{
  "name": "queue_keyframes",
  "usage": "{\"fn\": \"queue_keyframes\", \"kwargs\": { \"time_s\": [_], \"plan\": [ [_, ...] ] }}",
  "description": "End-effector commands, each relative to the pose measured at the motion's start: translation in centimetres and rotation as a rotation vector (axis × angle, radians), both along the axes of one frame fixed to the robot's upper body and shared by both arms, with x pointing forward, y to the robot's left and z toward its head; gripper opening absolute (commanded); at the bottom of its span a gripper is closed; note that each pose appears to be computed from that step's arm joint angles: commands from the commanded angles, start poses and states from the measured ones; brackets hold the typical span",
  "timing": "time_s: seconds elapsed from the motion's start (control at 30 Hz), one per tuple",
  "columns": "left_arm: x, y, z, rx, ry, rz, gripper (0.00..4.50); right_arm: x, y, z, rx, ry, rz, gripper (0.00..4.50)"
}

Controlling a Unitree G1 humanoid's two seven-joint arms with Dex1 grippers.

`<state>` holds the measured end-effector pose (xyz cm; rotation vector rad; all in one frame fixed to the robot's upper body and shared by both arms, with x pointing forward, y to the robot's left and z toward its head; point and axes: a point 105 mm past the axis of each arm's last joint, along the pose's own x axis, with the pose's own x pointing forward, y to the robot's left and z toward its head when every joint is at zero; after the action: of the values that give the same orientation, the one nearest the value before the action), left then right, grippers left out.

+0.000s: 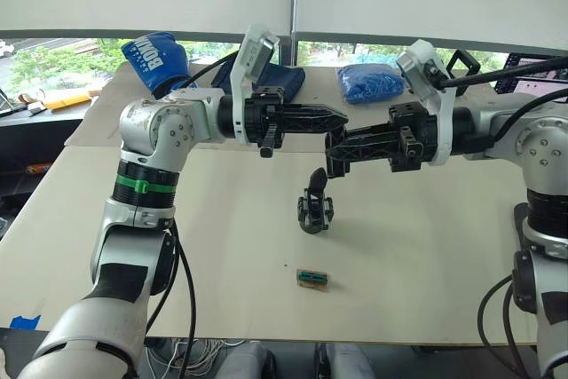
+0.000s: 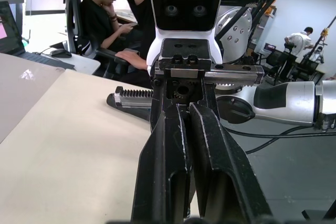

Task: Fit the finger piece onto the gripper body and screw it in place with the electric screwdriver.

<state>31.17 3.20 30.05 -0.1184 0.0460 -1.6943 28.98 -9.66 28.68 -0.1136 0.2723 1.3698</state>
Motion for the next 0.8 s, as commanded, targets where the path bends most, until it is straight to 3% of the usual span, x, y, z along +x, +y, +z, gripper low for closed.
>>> {"fn": "queue_keyframes", "kwargs": {
  "time_s": [0.03, 0.1, 0.23, 0.43, 0.53, 0.7, 0.8],
  "plan": [
    [-0.55, -0.18, 0.64, 0.000, -0.041, -0.023, 0.00, 0.25, -0.14, 1.83, 0.044, -0.096, -0.030, 0.35],
    [-0.49, -0.20, 0.72, -0.001, -0.041, -0.020, 0.00, 0.38, -0.34, 1.74, 0.053, -0.023, -0.047, 1.37],
    [-0.44, -0.15, 0.72, 0.000, -0.043, -0.019, 0.00, 0.52, -0.14, 2.00, 0.050, -0.075, -0.052, 2.75],
    [-0.44, -0.12, 0.71, 0.001, -0.042, -0.020, 0.00, -0.29, -0.08, 1.60, 0.046, -0.038, -0.003, 2.75],
    [-0.43, -0.06, 0.75, 0.000, -0.042, -0.018, 0.00, -0.31, -0.17, 1.36, 0.037, -0.041, -0.004, 1.99],
    [-0.42, 0.00, 0.72, -0.002, -0.042, -0.018, 0.00, -0.20, -0.14, 1.31, 0.032, -0.054, -0.003, 0.31],
    [-0.35, 0.03, 0.49, 0.004, -0.047, -0.013, 0.00, -0.22, -0.10, 1.33, 0.031, -0.060, 0.002, 0.30]
  ]
}}
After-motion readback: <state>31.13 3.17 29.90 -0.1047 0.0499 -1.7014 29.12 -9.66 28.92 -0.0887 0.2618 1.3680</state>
